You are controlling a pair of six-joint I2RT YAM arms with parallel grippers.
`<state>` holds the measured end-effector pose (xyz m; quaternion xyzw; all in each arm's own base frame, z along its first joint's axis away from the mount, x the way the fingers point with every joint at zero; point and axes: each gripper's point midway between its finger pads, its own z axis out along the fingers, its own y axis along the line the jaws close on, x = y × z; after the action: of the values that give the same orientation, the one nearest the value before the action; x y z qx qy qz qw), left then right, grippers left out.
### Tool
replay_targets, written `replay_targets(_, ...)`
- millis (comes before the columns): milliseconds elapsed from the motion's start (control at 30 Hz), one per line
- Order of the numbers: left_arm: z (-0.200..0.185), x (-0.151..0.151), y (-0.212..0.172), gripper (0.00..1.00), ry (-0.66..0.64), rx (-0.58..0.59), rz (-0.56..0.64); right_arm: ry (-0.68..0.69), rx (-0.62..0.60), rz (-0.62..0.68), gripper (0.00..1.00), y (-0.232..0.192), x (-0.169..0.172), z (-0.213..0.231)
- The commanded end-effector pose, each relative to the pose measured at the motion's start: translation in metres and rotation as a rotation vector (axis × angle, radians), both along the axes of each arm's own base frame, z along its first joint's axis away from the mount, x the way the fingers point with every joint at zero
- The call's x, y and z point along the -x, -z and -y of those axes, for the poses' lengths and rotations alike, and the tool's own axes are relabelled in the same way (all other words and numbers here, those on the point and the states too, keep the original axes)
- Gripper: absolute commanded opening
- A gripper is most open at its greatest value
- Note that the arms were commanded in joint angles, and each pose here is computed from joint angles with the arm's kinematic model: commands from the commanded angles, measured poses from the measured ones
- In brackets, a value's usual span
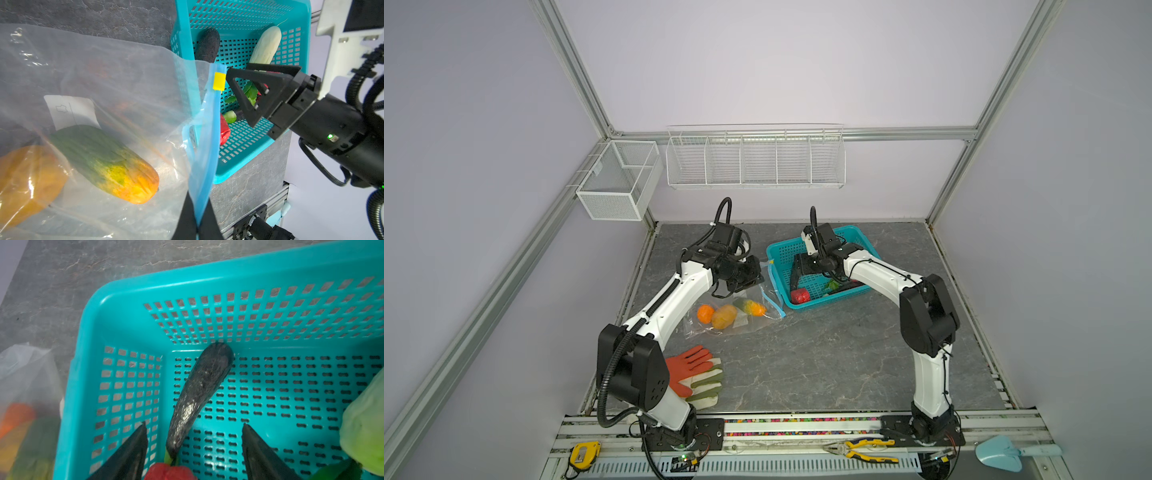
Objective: Place the food in the zip-top bag and seal the zipper
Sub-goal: 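Move the right gripper over the basket and lower onto the dark eggplant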
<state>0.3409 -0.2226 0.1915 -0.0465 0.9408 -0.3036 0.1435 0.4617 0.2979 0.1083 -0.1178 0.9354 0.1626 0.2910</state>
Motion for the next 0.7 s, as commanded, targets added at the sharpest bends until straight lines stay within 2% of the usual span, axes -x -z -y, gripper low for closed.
replay_targets(0,0.006,-0.002,-0.004,0.00,0.024,0.006,0.003,0.072,0.002,0.008,0.73,0.005,-0.014,0.001)
replay_targets(167,0.005,-0.002,-0.001,0.00,0.023,0.002,-0.002,0.090,-0.021,-0.014,0.72,0.019,-0.027,-0.009)
replay_targets(667,0.005,0.000,0.001,0.00,0.025,0.005,-0.010,0.150,0.030,-0.054,0.63,0.062,-0.041,-0.007)
